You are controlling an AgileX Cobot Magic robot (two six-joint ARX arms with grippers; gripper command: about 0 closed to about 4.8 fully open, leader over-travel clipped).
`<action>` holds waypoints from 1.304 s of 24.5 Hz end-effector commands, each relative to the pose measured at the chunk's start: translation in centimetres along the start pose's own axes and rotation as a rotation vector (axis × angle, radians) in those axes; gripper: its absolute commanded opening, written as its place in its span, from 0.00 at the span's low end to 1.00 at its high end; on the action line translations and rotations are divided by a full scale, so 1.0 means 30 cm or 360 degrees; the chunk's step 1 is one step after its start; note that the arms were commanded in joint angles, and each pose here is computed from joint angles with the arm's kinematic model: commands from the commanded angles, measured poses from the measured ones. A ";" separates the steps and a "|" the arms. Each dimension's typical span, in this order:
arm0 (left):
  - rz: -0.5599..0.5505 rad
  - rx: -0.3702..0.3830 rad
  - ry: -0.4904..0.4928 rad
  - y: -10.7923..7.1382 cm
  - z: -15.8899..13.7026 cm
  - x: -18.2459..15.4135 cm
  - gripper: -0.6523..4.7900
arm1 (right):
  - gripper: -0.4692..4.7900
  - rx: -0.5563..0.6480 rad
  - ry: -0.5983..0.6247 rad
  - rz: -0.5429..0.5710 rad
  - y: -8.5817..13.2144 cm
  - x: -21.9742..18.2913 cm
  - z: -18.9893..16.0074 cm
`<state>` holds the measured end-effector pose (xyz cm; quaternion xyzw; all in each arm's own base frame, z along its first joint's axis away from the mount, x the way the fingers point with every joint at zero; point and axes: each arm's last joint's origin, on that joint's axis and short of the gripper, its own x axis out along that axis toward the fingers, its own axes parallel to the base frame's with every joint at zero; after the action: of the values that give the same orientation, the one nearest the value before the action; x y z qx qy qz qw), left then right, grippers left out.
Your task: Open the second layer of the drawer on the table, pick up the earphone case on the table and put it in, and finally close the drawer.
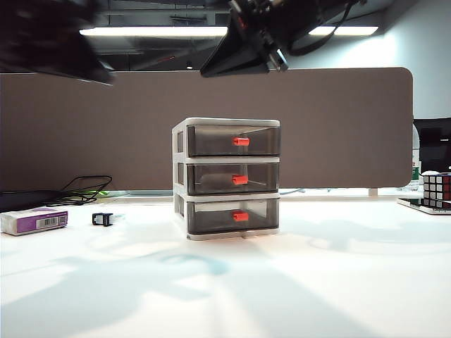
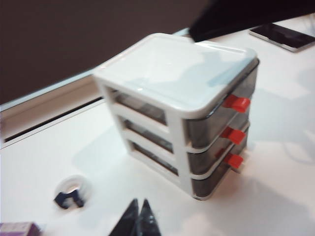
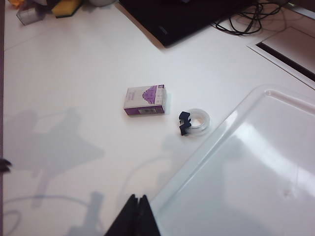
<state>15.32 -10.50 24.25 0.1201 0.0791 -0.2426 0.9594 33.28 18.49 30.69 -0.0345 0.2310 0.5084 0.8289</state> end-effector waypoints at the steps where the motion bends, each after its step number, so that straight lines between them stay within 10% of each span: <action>1: 0.0113 -0.0095 -0.0072 0.015 -0.022 -0.092 0.11 | 0.09 0.0022 0.0044 -0.0006 0.030 -0.053 0.014; 12: 0.0350 -0.0155 -0.0160 0.048 -0.063 -0.290 0.11 | 0.09 0.0060 0.0063 -0.0319 0.067 -0.239 0.034; 32: 0.0311 -0.0259 -0.0247 0.047 -0.076 -0.306 0.11 | 0.09 -0.0134 0.0221 -0.0820 0.242 -0.569 -0.083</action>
<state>7.82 -4.56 23.98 0.0387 0.0220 -0.1408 0.9890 20.24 7.34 36.92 -0.1525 0.2449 0.2864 0.9136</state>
